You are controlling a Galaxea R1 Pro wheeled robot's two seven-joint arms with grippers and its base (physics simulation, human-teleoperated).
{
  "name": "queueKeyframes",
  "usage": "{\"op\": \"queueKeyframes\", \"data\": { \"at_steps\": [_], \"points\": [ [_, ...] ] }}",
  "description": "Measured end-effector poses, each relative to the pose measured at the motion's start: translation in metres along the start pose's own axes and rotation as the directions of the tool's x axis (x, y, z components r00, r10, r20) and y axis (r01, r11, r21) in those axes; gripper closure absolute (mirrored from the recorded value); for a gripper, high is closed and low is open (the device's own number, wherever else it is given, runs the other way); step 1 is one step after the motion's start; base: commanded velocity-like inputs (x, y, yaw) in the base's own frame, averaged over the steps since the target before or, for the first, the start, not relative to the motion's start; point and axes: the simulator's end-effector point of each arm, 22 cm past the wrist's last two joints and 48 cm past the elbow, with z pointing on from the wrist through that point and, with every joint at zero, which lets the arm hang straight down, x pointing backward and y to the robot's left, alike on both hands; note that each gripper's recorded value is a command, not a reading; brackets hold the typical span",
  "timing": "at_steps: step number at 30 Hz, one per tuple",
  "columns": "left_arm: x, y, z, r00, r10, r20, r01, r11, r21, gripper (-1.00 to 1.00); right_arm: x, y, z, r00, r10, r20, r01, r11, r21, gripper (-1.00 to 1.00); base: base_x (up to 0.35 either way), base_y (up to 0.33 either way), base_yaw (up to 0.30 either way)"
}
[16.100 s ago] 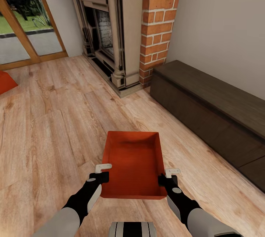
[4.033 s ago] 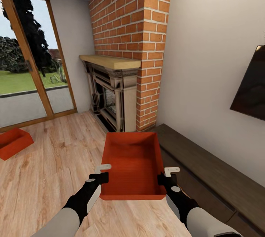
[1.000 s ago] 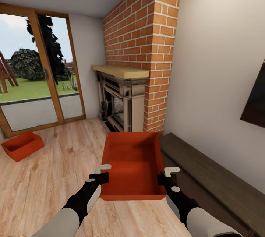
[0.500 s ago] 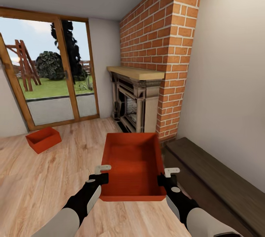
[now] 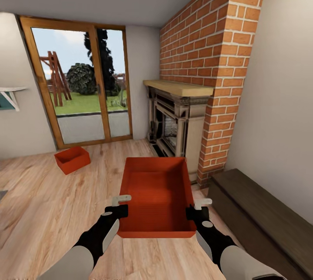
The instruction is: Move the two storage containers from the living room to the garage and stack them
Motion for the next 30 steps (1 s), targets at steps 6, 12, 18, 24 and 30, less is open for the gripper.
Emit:
{"op": "queueKeyframes", "data": {
  "at_steps": [6, 12, 18, 24, 30],
  "points": [
    [-0.002, 0.0, -0.001, 1.0, -0.001, 0.005, 0.001, 1.0, 0.0, 1.0, -0.002, 0.0, -0.001, 1.0, 0.0, 0.004, 0.0, 1.0, 0.001, 1.0, 0.0, 0.0, 0.252],
    [0.0, 0.0, -0.002, 1.0, -0.001, 0.003, 0.001, 1.0, 0.001, 1.0, -0.002, 0.0, -0.002, 1.0, 0.001, 0.004, -0.001, 1.0, 0.001, 1.0, 0.0, 0.0, 0.252],
    [0.002, 0.0, -0.001, 1.0, -0.017, 0.019, 0.017, 1.0, 0.01, 1.0, -0.007, 0.0, -0.003, 1.0, -0.015, 0.017, 0.015, 1.0, 0.001, 1.0, 0.0, 0.0, 0.252],
    [0.006, 0.0, -0.001, 0.999, -0.026, 0.024, 0.026, 1.0, 0.016, 1.0, -0.01, -0.001, -0.004, 0.999, -0.032, 0.025, 0.032, 0.999, 0.001, 1.0, 0.0, 0.0, 0.252],
    [0.003, 0.0, -0.003, 0.999, -0.024, 0.028, 0.023, 1.0, 0.017, 1.0, -0.013, -0.001, -0.005, 0.999, -0.029, 0.028, 0.029, 1.0, 0.001, 1.0, 0.0, 0.0, 0.252]
  ]
}}
